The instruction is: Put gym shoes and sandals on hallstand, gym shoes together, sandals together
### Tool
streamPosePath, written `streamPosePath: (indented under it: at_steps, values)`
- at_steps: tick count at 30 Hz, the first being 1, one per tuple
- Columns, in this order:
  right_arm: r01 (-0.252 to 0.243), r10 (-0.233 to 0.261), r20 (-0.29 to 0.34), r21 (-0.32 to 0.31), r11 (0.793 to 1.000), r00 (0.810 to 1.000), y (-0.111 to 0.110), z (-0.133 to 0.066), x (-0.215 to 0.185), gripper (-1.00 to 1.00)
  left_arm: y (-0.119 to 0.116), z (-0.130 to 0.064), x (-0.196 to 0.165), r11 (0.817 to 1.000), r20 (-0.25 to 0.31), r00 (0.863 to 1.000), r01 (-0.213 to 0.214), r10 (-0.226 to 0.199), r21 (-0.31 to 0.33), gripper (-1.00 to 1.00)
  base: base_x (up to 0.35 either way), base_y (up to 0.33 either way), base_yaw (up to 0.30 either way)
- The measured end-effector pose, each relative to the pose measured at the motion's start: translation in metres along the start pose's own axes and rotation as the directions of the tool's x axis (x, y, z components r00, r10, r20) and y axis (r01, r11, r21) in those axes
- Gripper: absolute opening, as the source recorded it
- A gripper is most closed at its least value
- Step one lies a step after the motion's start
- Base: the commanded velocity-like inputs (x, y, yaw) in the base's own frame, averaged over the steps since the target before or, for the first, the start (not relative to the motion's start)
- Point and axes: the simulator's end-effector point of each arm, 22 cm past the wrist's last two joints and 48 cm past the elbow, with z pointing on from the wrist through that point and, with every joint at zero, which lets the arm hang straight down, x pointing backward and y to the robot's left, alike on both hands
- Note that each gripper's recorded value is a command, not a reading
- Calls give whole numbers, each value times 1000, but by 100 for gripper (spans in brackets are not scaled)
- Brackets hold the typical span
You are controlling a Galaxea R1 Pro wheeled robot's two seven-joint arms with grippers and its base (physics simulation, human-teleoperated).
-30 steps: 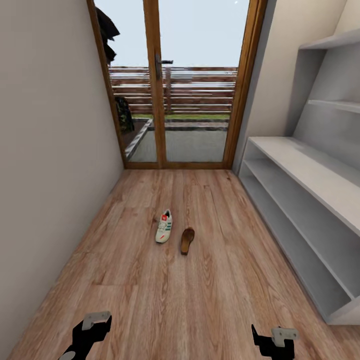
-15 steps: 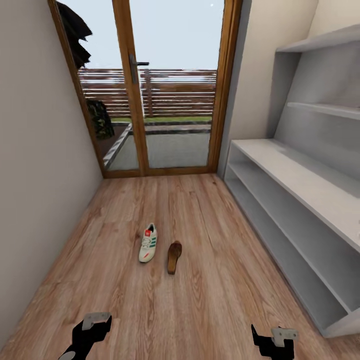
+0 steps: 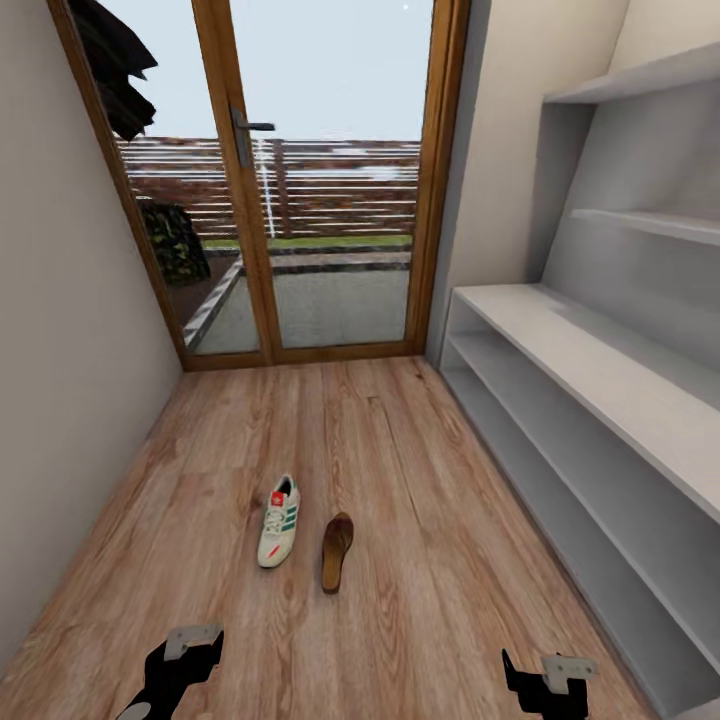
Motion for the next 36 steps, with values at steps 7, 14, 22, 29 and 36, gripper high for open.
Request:
streamPosePath:
  at_steps: [7, 14, 22, 29, 36]
  values:
    - [1, -1, 2, -3, 1000, 1000, 2, 0, -1, 100, -1, 0, 0, 1000, 1, 1000, -3, 3, 2, 100, 324, 0, -1]
    - [0, 0, 4, -6, 1000, 1000, 2, 1, -2, 100, -3, 0, -1, 1000, 2, 1000, -8, 8, 7, 100, 97, 0, 0]
    - [-2, 2, 5, -6, 1000, 1000, 3, 1, -3, 100, -4, 0, -1, 1000, 2, 1000, -10, 10, 8, 100, 18, 0, 0]
    - [-2, 2, 6, -6, 1000, 1000, 3, 1, -3, 100, -5, 1, -2, 1000, 4, 1000, -12, 12, 10, 100, 3, 0, 0]
    - [52, -47, 121, -39, 998, 992, 12, 19, -70, 100, -25, 5, -15, 998, 17, 999, -36, 35, 43, 100, 0, 0, 0]
